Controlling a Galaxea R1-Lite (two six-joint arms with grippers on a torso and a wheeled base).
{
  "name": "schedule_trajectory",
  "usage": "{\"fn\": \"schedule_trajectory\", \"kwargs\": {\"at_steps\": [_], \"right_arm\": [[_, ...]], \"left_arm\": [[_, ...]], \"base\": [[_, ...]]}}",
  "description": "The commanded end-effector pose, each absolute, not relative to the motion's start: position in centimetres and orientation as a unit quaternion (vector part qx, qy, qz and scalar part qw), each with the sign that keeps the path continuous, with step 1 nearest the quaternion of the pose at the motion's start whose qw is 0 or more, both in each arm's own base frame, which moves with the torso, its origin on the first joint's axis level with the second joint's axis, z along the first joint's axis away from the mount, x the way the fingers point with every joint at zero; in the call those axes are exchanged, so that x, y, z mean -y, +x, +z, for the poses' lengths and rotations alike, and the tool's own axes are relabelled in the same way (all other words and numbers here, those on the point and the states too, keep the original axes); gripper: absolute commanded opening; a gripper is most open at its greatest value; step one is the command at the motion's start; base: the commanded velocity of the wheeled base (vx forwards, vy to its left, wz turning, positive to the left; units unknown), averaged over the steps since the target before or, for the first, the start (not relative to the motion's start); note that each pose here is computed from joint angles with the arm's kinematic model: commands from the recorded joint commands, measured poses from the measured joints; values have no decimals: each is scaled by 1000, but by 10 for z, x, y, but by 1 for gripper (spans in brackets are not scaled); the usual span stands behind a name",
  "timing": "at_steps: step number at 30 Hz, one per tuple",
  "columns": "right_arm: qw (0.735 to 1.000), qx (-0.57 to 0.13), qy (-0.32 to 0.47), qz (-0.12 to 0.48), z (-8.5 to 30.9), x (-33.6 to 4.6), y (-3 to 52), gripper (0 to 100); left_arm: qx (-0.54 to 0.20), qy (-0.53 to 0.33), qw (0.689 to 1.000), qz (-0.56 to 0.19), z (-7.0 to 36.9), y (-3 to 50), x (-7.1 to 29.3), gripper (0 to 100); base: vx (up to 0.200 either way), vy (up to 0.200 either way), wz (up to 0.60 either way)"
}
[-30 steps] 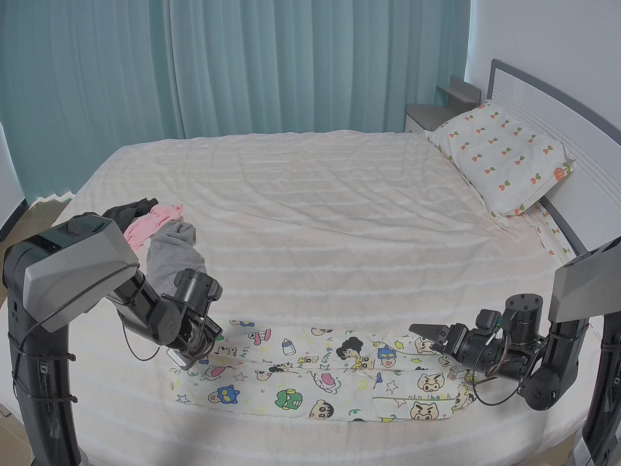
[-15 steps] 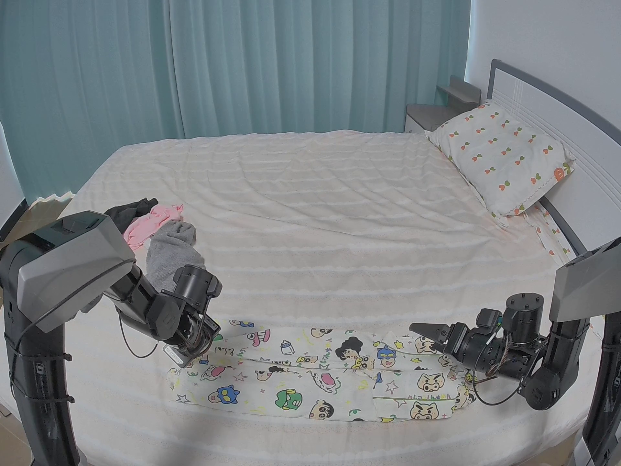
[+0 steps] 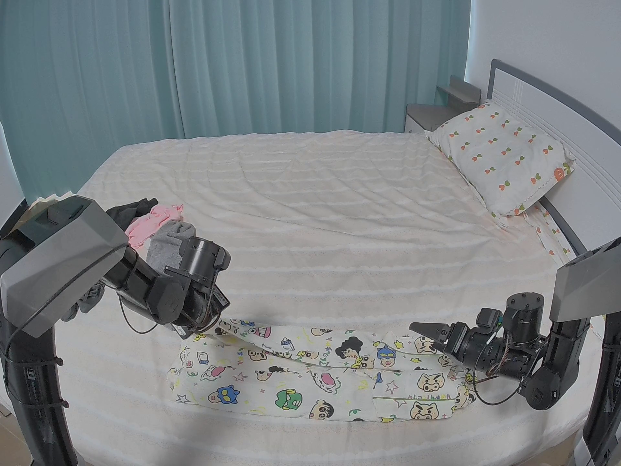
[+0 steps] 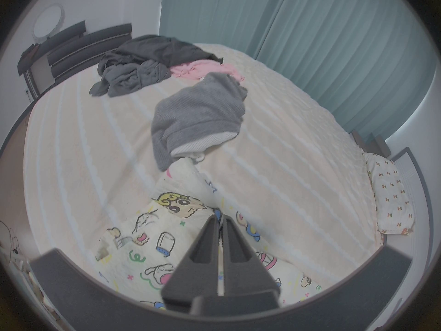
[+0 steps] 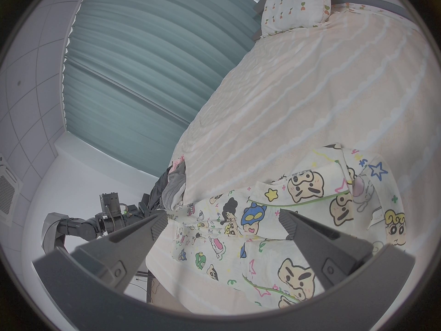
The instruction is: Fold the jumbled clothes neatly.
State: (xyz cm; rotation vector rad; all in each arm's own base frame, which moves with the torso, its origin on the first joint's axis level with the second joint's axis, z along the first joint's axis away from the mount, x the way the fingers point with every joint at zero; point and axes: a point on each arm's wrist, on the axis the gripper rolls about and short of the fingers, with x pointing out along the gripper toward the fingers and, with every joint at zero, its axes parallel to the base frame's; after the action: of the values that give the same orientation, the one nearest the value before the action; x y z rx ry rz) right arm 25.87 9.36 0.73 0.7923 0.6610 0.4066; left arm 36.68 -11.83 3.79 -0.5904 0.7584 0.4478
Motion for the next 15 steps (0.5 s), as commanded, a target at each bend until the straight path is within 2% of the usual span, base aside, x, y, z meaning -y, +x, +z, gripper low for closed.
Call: {"fn": "schedule_trajectory", "kwargs": {"at_steps": [1, 9, 15], "right_arm": [[851, -309, 377, 196, 9, -94, 259, 100], [852, -306, 378, 197, 11, -94, 259, 100], [852, -305, 378, 197, 11, -93, 259, 100]], "left_arm": [[-351, -280, 869, 206, 44, 371, 121, 0], [-312, -260, 898, 167, 50, 380, 122, 0], [-310, -253, 902, 162, 48, 377, 123, 0]], "base": [[0, 0, 0], [0, 0, 0], [0, 0, 0]]}}
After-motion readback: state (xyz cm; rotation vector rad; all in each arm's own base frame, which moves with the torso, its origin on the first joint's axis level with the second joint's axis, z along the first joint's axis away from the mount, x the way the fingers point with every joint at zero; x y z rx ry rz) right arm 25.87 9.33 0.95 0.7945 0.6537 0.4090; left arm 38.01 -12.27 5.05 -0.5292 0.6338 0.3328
